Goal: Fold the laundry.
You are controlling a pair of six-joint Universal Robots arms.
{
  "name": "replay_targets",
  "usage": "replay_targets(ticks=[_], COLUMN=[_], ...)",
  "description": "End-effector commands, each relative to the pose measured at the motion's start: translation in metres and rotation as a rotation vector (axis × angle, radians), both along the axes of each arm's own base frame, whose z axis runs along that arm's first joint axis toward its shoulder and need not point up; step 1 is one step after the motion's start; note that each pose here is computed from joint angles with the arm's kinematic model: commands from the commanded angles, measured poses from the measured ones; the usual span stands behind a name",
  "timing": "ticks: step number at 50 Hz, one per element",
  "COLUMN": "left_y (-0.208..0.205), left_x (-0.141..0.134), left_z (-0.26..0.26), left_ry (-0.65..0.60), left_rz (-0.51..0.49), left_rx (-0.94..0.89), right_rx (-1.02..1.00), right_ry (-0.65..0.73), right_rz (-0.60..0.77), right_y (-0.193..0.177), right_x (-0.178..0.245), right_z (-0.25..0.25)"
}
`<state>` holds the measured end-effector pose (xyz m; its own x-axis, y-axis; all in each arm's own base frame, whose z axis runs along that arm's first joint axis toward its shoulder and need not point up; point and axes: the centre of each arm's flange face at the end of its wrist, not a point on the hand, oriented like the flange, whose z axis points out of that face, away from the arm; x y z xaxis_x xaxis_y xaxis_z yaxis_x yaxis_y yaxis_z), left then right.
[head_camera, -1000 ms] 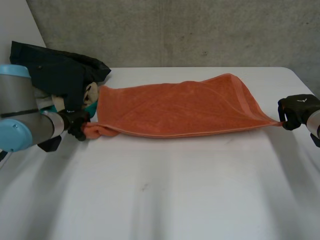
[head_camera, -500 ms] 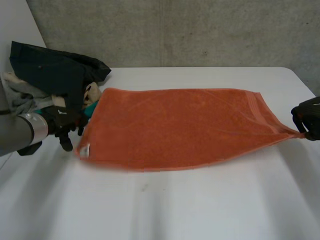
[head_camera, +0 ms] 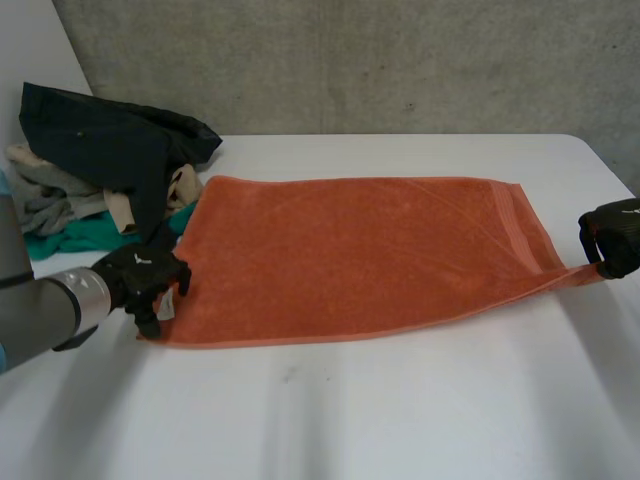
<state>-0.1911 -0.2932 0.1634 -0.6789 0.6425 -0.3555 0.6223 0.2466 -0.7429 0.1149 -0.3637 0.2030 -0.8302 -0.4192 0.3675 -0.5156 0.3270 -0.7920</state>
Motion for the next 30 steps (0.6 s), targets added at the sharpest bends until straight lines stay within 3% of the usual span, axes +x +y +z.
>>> replay_targets(ticks=[1, 16, 30], left_y=[0.002, -0.010, -0.028], left_x=[0.000, -0.010, -0.011], left_z=[-0.027, -0.051, -0.041], left_ry=[-0.093, -0.123, -0.083], left_rz=[-0.054, -0.098, -0.066], left_rx=[-0.043, -0.167, -0.258], right_rx=[0.001, 0.019, 0.012], right_ry=[-0.013, -0.017, -0.017], right_rz=[-0.005, 0.003, 0.009], right_y=[-0.001, 0.003, 0.005], right_x=[0.003, 0.006, 0.008], right_z=[-0.005, -0.012, -0.012])
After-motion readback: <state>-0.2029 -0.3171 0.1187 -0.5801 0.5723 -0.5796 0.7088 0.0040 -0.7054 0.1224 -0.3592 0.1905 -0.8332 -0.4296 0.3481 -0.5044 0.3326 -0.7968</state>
